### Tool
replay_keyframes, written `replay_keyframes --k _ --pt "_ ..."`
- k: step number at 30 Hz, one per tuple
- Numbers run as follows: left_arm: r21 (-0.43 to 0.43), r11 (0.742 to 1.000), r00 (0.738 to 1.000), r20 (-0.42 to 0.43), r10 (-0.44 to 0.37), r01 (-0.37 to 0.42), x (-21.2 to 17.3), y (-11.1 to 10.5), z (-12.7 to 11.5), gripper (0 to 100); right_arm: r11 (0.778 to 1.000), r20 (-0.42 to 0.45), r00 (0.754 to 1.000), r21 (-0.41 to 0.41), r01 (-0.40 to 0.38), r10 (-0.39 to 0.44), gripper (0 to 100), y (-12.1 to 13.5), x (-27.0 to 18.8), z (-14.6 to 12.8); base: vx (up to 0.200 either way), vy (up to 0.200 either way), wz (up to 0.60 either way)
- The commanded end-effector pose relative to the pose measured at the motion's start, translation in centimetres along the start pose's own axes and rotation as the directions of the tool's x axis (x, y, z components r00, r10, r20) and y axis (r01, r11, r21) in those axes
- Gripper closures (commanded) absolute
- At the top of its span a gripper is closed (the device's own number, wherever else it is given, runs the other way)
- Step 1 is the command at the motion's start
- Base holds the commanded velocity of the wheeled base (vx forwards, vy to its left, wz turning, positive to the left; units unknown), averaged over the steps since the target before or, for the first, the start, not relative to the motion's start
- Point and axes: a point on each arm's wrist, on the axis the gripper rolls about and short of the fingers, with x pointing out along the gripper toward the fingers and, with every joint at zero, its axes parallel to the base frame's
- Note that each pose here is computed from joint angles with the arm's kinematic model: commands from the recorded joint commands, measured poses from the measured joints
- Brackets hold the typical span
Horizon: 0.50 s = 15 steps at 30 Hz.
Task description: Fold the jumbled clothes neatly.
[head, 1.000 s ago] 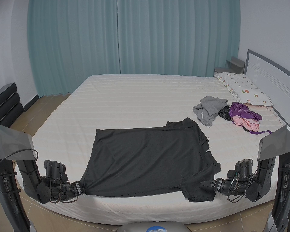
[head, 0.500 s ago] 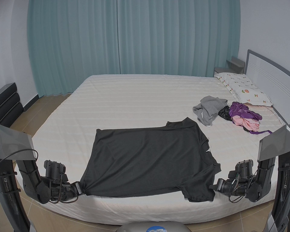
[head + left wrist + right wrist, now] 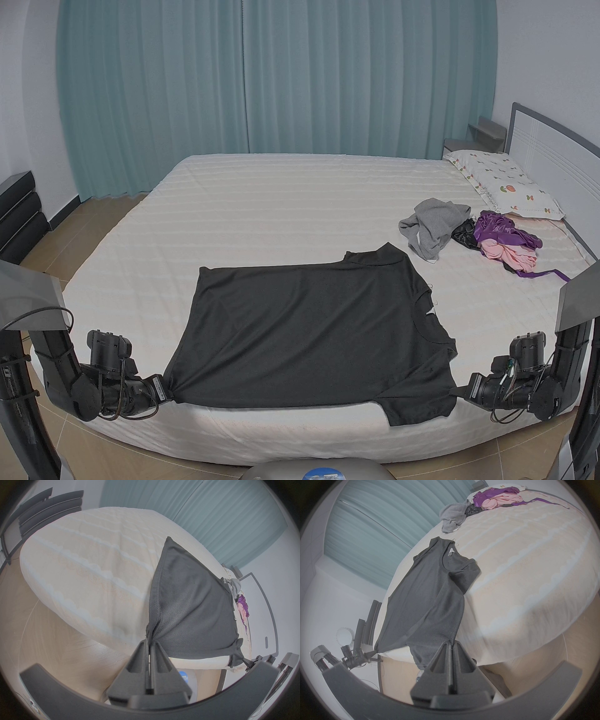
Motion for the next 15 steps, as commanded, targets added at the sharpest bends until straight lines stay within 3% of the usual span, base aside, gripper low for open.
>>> replay_keyframes --k 1,15 --pt "0.001 1.000 1.000 0.011 -0.001 0.001 -0.5 0.1 0.1 100 1.000 -0.003 1.000 -0.007 -0.011 0.011 100 -0.2 -1.4 -0.2 0.000 0.000 0.00" --pt "0.106 0.994 0.999 -0.041 0.028 -0.023 -1.2 0.7 -1.4 100 0.999 -0.033 0.999 -0.036 0.005 -0.007 100 -1.1 -3.5 -1.2 0.000 0.000 0.00"
